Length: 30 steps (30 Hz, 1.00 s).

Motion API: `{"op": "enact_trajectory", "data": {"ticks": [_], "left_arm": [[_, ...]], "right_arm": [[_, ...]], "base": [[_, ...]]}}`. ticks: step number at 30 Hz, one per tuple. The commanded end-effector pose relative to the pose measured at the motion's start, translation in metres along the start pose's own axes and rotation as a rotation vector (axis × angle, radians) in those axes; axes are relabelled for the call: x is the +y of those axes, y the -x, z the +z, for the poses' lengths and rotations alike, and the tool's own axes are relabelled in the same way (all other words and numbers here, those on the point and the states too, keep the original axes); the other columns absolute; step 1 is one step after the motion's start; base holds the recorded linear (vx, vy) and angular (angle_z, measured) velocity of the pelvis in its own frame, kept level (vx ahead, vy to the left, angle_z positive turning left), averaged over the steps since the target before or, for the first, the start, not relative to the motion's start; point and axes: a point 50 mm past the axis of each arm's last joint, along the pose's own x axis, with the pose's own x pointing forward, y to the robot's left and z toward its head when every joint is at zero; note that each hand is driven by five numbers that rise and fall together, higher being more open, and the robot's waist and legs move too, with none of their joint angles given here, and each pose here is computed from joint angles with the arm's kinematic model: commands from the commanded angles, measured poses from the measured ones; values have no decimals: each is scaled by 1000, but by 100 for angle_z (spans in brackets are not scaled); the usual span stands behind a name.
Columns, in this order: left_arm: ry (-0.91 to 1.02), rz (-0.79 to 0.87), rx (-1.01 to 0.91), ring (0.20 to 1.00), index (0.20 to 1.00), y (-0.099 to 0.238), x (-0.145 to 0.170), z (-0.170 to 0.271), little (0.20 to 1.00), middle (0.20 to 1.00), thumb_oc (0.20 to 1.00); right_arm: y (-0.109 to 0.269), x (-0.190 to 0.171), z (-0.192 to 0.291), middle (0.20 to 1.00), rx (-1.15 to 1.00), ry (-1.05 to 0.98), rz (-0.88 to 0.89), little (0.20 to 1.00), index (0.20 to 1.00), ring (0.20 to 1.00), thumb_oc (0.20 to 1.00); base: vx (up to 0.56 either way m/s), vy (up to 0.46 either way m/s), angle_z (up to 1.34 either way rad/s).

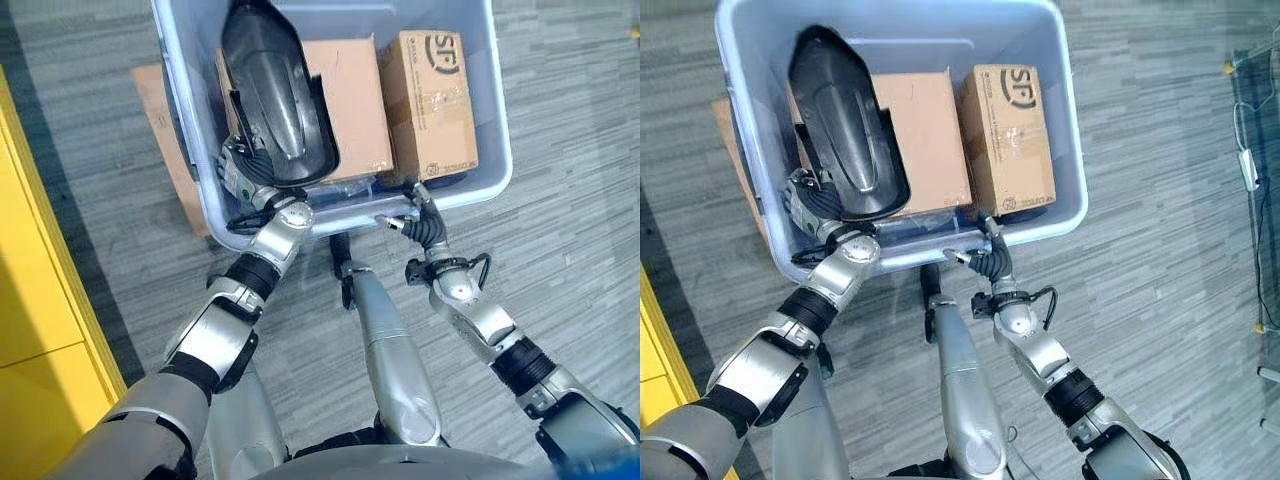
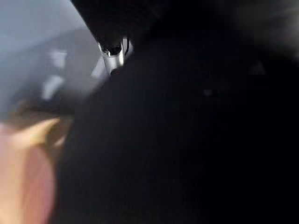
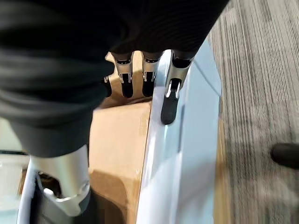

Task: Move parts from the plastic box to the shelf.

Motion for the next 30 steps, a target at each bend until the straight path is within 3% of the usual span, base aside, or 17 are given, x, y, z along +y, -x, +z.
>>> {"op": "enact_trajectory", "data": {"ticks": [1, 8, 19, 24, 30], "left_arm": [[169, 257, -270, 200, 200, -41, 35, 54, 200, 200, 200], [261, 370, -368, 200, 200, -73, 74, 89, 200, 200, 200], [267, 397, -394, 200, 200, -70, 106, 82, 200, 200, 200], [209, 317, -391, 200, 200, -57, 115, 60, 200, 200, 200], [153, 173, -427, 200, 200, -31, 116, 32, 200, 200, 200]], "right_arm": [[15, -17, -11, 1000, 19, 35, -9, 1000, 1000, 1000, 1000], [15, -28, -12, 1000, 24, 118, 36, 1000, 1000, 1000, 1000], [14, -16, -24, 1000, 88, 213, 169, 1000, 1000, 1000, 1000], [16, 0, -25, 1000, 101, 214, 289, 1000, 1000, 1000, 1000], [26, 2, -22, 1000, 82, 73, 254, 1000, 1000, 1000, 1000]], "base": [[-21, 118, -3], [-49, 105, 4], [38, 55, 7], [2, 14, 20], [-82, -12, 107]]}}
